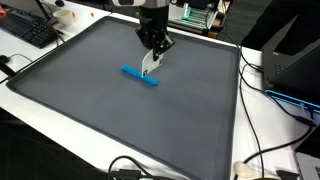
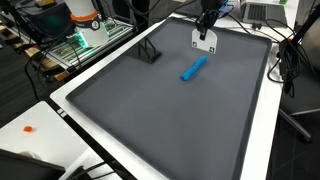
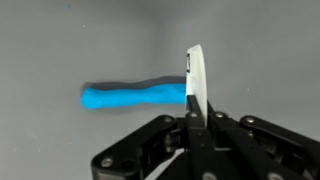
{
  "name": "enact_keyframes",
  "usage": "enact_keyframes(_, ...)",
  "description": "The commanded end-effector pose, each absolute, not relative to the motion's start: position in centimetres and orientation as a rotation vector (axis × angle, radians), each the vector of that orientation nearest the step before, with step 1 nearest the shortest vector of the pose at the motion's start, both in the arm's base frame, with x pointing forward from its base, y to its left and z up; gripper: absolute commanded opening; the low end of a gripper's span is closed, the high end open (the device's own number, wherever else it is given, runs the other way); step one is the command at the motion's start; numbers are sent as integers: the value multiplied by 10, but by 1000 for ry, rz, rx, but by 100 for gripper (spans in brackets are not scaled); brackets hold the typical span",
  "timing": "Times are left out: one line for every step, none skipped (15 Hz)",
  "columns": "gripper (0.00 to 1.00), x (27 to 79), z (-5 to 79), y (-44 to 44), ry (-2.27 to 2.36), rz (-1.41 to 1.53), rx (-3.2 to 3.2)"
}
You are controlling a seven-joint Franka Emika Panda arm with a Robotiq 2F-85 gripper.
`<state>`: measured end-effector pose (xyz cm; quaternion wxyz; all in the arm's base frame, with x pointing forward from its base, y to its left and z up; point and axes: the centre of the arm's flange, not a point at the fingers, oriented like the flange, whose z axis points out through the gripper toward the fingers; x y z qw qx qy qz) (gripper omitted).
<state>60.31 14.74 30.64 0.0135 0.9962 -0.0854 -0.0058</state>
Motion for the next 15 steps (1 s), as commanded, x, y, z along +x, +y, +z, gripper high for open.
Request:
enact_keyframes(1,621,290,147,-180,-48,3086)
enact_keyframes(1,624,288,147,-161,-48,3090)
enact_keyframes(1,625,285,148,-143,-53,3091)
enact_keyframes(1,628,283,148,-126,-54,3093)
enact_keyframes(1,629,281,149,-111,-56,3090)
enact_keyframes(1,631,281,149,-100,-57,3091)
enact_keyframes(1,632,280,150,-89,-58,3085)
enact_keyframes(1,633,279,150,-80,-61,3088)
enact_keyframes(1,635,278,151,-74,-62,3083)
enact_keyframes(1,636,278,152,-65,-65,3083)
enact_keyframes(1,637,277,152,-58,-66,3075)
enact_keyframes(1,637,276,153,-50,-68,3072)
enact_keyframes(1,638,276,153,-46,-70,3068)
enact_keyframes(1,639,275,153,-39,-70,3065)
enact_keyframes(1,640,275,153,-33,-73,3061)
